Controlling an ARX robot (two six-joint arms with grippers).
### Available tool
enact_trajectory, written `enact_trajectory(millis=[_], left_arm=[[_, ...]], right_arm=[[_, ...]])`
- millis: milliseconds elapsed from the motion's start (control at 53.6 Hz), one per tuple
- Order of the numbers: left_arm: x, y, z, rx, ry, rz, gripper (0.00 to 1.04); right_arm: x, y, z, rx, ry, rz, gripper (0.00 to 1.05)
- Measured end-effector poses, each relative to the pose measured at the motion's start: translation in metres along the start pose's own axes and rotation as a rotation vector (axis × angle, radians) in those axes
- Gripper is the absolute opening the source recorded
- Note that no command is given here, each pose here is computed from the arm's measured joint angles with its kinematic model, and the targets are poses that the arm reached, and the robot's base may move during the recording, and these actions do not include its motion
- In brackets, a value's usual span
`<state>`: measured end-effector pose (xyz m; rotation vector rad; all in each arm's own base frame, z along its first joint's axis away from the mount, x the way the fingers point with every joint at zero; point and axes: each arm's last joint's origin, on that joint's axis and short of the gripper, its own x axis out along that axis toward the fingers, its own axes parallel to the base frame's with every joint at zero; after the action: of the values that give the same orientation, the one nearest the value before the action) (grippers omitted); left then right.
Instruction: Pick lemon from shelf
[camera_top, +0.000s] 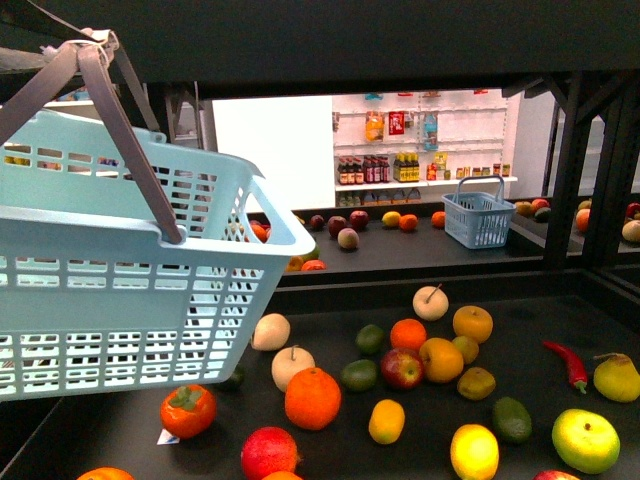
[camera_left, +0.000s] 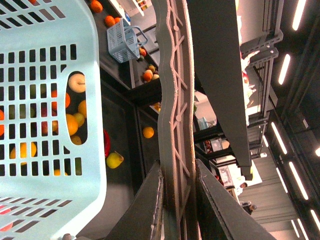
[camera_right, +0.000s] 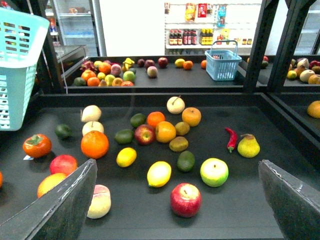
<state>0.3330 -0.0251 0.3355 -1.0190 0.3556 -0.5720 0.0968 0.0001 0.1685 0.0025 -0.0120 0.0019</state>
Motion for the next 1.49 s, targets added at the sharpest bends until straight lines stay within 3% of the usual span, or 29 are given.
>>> enact_trajectory(millis=[429, 914, 1212, 1305, 1492], left_arm=[[0.024, -0.007, -0.040, 0.010, 0.122, -0.059, 0.14], [0.068, 0.022, -0.082, -0.026, 0.214, -0.005, 0.14], [0.087, 0.023, -0.084, -0.009, 0.229, -0.011, 0.14], [0.090, 0.025, -0.083, 0.008, 0.216, -0.001, 0.14], [0.091, 0.027, -0.083, 0.018, 0.212, 0.005, 0.14]], right_arm=[[0.000, 0.000, 0.000, 0.000, 0.000, 0.000, 0.97], [0.000, 0.000, 0.000, 0.000, 0.000, 0.000, 0.97], [0.000, 0.000, 0.000, 0.000, 0.003, -0.005, 0.97], [0.011, -0.004, -0.002, 0.084, 0.200, -0.142, 0.97], [0.076, -0.021, 0.001, 0.137, 0.309, -0.125, 0.97]])
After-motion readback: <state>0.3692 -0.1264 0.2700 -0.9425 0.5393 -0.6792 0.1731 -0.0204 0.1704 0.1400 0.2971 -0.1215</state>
